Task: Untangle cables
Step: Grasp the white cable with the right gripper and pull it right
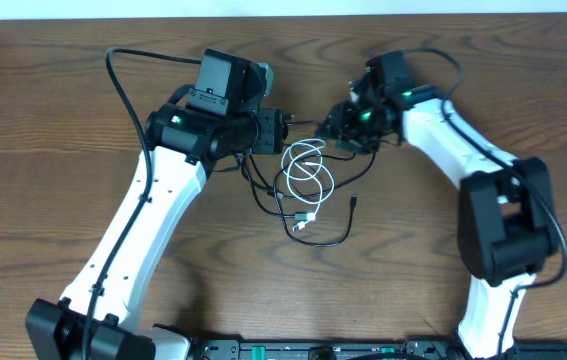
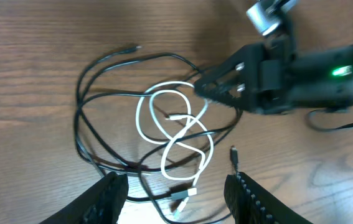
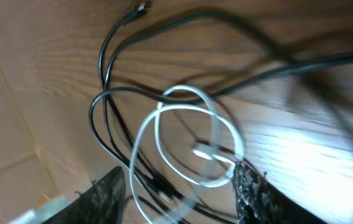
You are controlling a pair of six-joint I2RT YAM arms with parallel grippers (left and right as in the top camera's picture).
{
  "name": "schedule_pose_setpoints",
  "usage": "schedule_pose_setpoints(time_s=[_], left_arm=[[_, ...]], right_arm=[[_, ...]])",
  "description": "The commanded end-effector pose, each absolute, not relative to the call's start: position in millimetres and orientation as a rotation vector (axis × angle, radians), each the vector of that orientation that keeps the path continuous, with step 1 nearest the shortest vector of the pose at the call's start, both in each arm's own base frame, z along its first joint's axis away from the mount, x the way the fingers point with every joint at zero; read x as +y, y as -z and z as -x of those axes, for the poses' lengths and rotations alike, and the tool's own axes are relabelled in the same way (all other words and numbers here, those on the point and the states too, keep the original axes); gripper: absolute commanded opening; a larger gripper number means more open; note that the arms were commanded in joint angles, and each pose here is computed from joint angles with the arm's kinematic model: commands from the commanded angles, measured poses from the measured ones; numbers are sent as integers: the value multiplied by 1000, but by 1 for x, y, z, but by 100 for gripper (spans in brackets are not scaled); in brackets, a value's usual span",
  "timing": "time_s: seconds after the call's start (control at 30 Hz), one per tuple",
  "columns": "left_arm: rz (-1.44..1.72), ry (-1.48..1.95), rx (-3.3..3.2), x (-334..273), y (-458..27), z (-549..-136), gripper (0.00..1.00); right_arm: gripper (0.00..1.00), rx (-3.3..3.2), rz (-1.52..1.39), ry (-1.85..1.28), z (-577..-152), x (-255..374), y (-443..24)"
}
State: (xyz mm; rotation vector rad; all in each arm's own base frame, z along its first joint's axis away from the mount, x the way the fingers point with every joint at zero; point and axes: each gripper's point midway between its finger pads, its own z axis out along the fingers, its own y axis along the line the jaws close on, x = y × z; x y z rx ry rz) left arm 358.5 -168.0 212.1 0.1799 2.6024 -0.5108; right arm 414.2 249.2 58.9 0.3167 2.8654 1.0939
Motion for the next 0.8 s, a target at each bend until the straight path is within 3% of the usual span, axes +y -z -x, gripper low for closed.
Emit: schedule_pose_setpoints(time_s=[0.0, 0.13, 0.23, 0.43, 0.6, 0.77], left_arm=[[-160, 464, 2597, -156, -212, -366, 55], [-135, 454, 2603, -149, -212, -368, 56], [-118, 448, 2613, -144, -210, -367, 56], [-98, 442, 2615, -138, -210, -369, 56], [-98, 442, 2616, -138, -210, -369, 56], [-98, 442, 2616, -138, -210, -369, 56]], right_arm=[[46, 2901, -390, -1227, -405, 278, -51], [34, 2877, -337, -1304, -405, 296, -48], [1, 2867, -330, -1304, -407, 296, -50], [1, 2708, -178, -1310, -430, 279, -96], [1, 2440, 44, -1258, -449, 256, -201], [1, 2199, 102, -1227, -437, 234, -318]])
